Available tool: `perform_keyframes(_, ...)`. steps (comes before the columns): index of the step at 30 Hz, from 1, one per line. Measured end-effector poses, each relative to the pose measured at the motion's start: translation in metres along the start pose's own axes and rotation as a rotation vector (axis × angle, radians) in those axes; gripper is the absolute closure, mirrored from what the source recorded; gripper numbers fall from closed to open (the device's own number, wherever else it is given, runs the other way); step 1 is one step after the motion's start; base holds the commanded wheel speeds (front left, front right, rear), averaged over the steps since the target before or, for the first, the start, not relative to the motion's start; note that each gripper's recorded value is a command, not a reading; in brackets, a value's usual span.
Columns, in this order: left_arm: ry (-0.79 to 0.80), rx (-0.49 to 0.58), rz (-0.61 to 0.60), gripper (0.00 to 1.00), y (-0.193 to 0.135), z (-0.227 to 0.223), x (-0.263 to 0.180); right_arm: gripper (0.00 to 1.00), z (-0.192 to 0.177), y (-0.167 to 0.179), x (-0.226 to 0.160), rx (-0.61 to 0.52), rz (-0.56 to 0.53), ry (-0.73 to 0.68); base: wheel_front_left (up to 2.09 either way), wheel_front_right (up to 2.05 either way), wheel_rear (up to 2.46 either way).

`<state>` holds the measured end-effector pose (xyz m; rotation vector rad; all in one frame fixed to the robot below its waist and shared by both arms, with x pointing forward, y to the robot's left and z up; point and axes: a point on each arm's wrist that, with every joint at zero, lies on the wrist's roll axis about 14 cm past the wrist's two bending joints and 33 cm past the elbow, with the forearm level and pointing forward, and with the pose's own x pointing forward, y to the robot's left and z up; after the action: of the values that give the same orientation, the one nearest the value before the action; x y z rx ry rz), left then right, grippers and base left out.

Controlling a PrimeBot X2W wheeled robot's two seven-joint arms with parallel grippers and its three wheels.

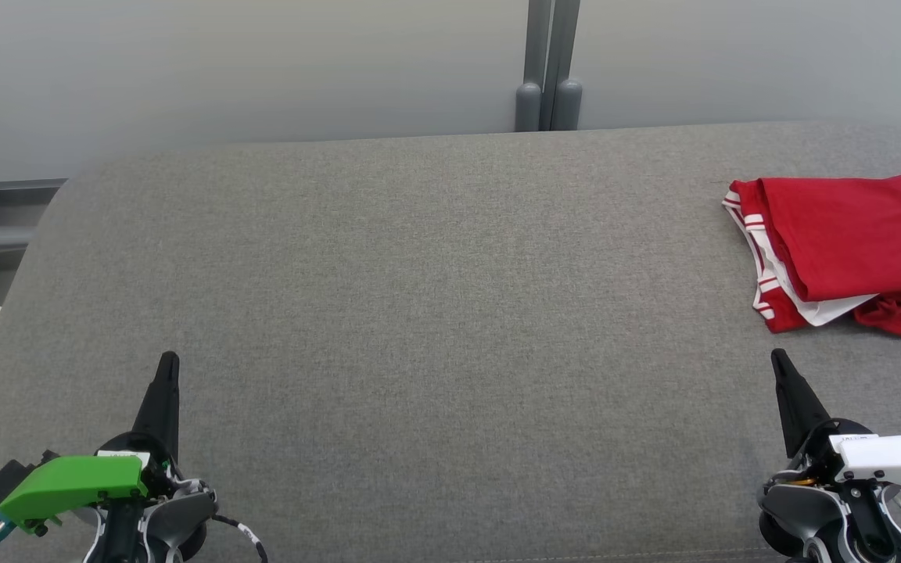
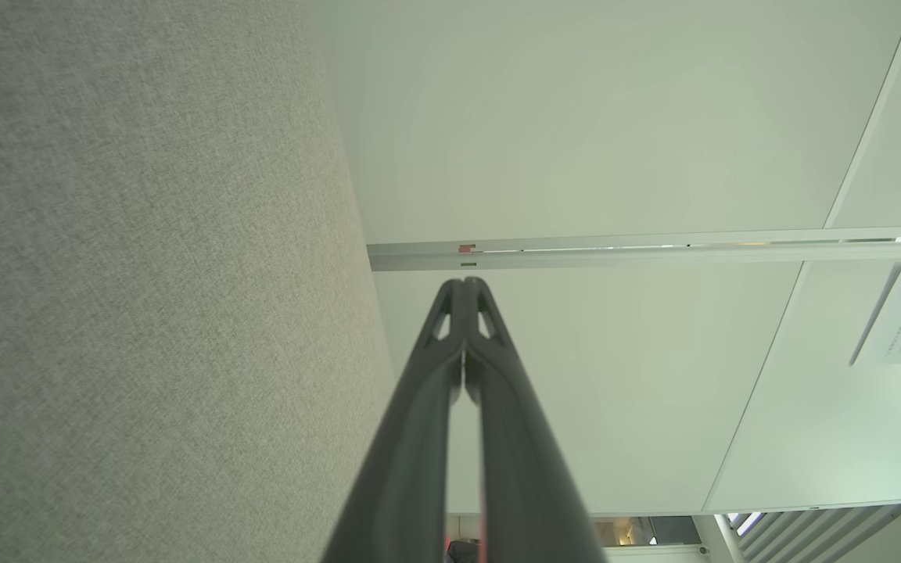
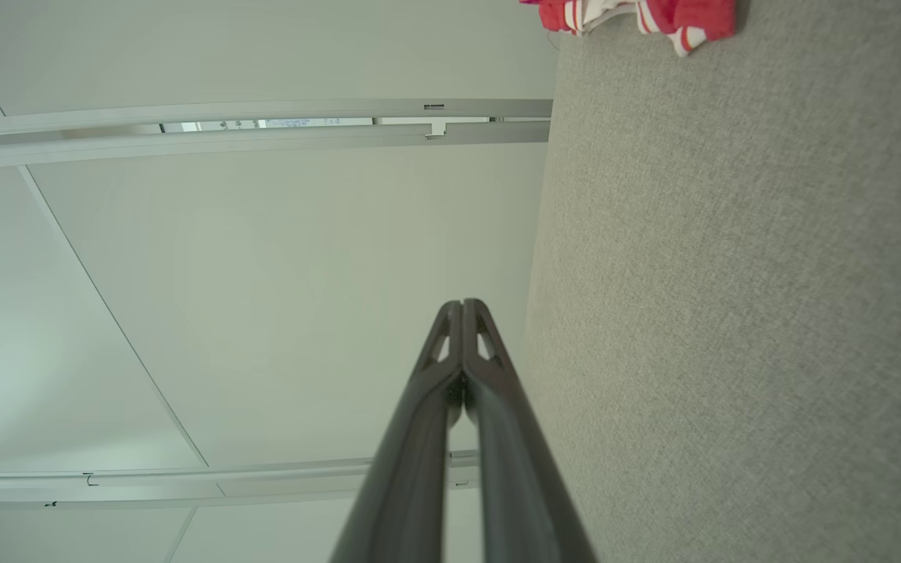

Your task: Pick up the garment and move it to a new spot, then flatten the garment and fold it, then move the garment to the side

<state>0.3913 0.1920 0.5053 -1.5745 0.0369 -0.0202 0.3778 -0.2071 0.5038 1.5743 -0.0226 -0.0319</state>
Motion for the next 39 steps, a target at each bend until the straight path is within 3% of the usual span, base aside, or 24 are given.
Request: perform_keyframes(39, 0.0, 0.0, 0.0, 1.0, -0.0001, 0.0, 0.0, 1.0, 0.0, 0.0001, 0.0, 0.0, 0.0, 0.0, 0.0, 0.0, 0.0)
